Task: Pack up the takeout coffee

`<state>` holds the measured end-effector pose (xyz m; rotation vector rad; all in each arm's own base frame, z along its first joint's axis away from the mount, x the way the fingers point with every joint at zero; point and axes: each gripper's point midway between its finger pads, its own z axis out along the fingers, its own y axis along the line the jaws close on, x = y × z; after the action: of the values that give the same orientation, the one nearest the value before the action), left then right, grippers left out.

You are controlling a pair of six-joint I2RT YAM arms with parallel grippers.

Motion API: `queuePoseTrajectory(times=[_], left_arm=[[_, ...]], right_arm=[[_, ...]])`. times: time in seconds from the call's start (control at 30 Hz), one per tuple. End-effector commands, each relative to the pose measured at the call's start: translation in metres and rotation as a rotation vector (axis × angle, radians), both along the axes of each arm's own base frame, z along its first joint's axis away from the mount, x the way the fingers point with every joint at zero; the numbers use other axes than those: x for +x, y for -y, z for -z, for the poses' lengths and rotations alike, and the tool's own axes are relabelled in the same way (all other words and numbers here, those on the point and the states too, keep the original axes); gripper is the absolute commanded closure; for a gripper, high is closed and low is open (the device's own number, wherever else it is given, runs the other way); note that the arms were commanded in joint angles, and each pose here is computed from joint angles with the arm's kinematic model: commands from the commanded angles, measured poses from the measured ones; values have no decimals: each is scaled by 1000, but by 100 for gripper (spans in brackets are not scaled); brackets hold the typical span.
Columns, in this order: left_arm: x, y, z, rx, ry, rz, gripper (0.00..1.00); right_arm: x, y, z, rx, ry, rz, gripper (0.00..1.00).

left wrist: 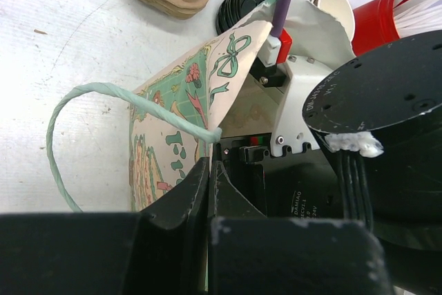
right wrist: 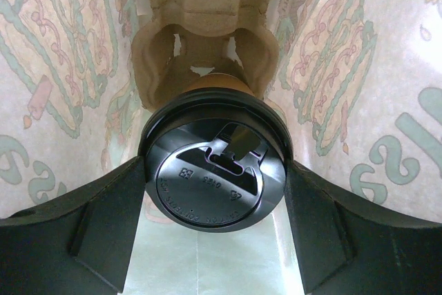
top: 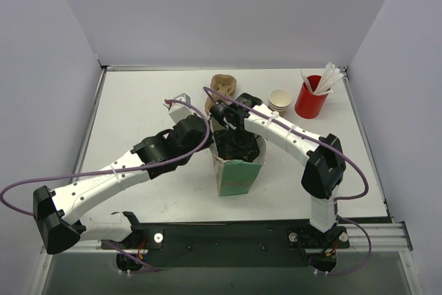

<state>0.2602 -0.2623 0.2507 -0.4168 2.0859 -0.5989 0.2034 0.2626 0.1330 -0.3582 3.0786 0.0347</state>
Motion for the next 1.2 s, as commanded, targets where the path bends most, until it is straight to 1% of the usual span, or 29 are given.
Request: queuePoseTrajectory(times=[0.0, 0.6, 0.93, 1.17], left_arm=[[4, 1, -16, -86, 35, -44, 100], [3, 1, -20, -92, 47, -32, 100], [2, 3, -20, -94, 47, -18, 100], [0, 2, -21, -103, 49, -15, 100]], right_arm=[[-12, 9, -5, -15, -32, 20, 56], [-3, 9, -4, -11, 23, 38, 57], [1, 11, 0, -8, 62, 45, 59], [3, 13, 4, -6, 89, 45, 59]])
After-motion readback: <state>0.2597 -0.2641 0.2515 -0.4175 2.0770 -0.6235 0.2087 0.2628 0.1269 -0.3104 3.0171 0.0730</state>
